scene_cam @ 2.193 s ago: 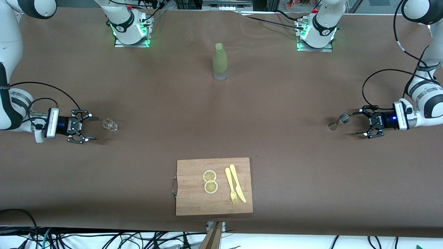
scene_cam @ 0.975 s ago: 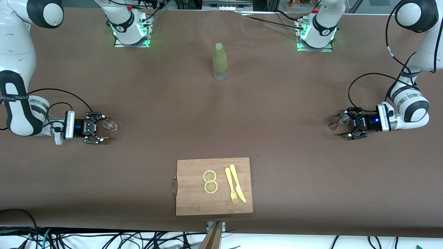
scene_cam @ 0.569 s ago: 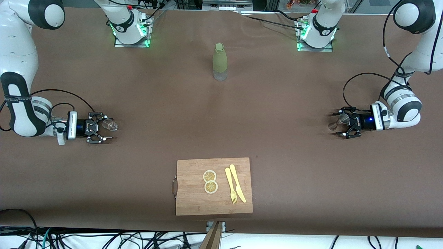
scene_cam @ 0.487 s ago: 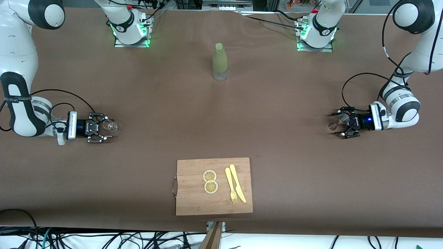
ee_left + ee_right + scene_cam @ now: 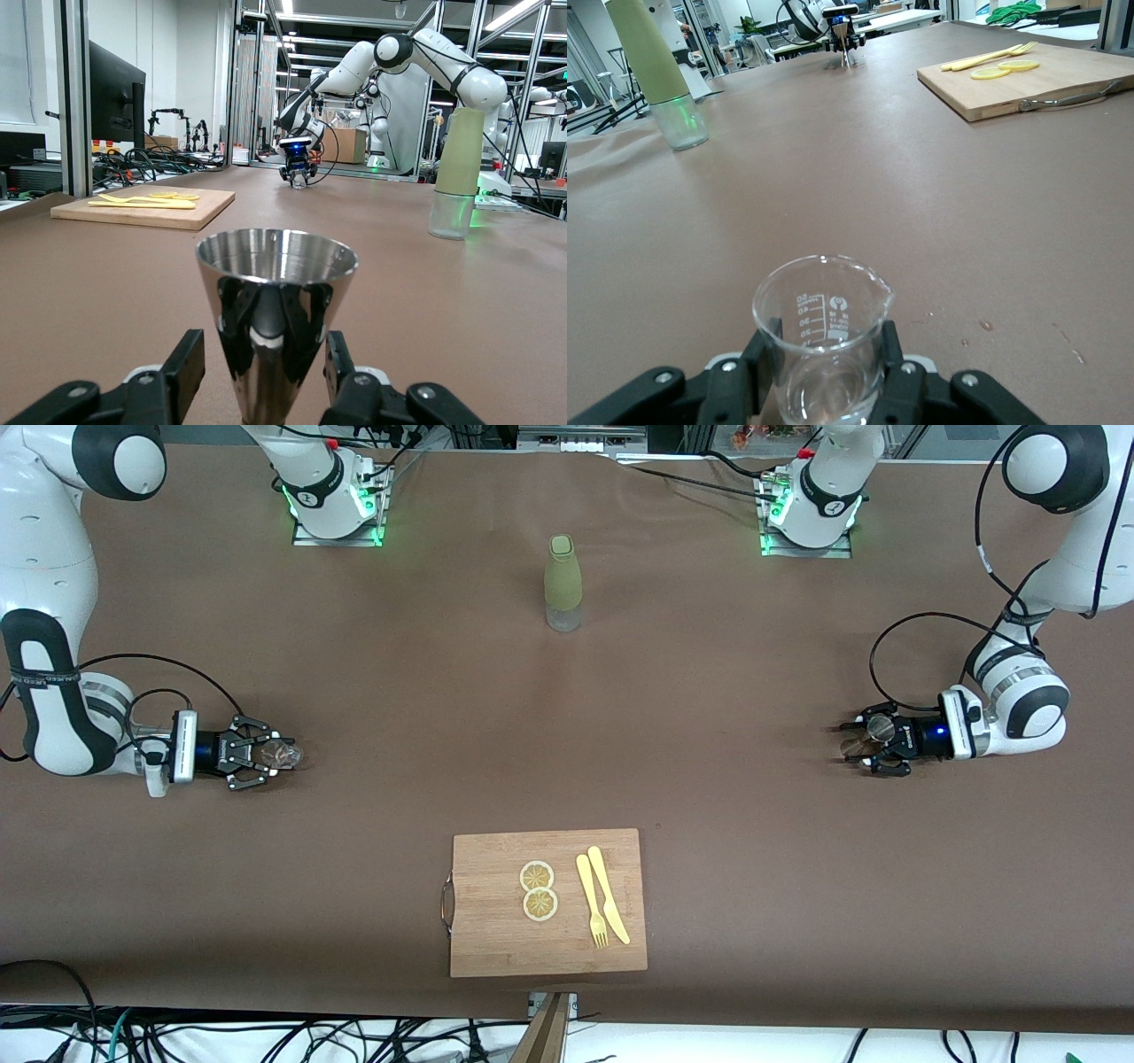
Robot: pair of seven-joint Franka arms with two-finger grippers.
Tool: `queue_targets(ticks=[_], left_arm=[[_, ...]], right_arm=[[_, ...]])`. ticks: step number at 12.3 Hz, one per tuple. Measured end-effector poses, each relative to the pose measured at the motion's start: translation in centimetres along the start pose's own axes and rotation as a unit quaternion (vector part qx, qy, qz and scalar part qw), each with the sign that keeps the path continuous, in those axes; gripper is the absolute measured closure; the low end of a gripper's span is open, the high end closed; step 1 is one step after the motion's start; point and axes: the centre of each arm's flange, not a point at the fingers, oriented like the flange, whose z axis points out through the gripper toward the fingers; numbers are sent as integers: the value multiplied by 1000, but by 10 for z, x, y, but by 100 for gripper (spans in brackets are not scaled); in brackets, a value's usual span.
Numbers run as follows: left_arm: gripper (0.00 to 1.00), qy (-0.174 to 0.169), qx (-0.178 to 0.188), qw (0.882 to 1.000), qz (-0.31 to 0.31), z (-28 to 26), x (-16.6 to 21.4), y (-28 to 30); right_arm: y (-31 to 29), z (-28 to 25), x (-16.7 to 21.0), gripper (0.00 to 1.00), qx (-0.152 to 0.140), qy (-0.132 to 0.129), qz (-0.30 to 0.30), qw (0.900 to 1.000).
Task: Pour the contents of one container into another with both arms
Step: 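Lift the beaker and jigger, bringing both grippers together mid-table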
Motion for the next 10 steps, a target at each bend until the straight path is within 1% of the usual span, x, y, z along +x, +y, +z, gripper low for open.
queue_targets(ticks=[2, 4, 7, 10], left_arm=[[70, 0, 0, 1000, 0, 0, 0, 0], [92, 0, 0, 1000, 1, 0, -1, 1], [91, 0, 0, 1000, 2, 0, 0, 1], [91, 1, -1, 1000, 5, 0, 2, -1]], right_arm=[[1, 2, 1, 51, 1, -1, -1, 1000], [3, 3, 4, 51, 3, -2, -4, 1000], [12, 9, 16, 51, 8, -8, -17, 1000], [24, 19, 35, 51, 16, -20, -32, 999]])
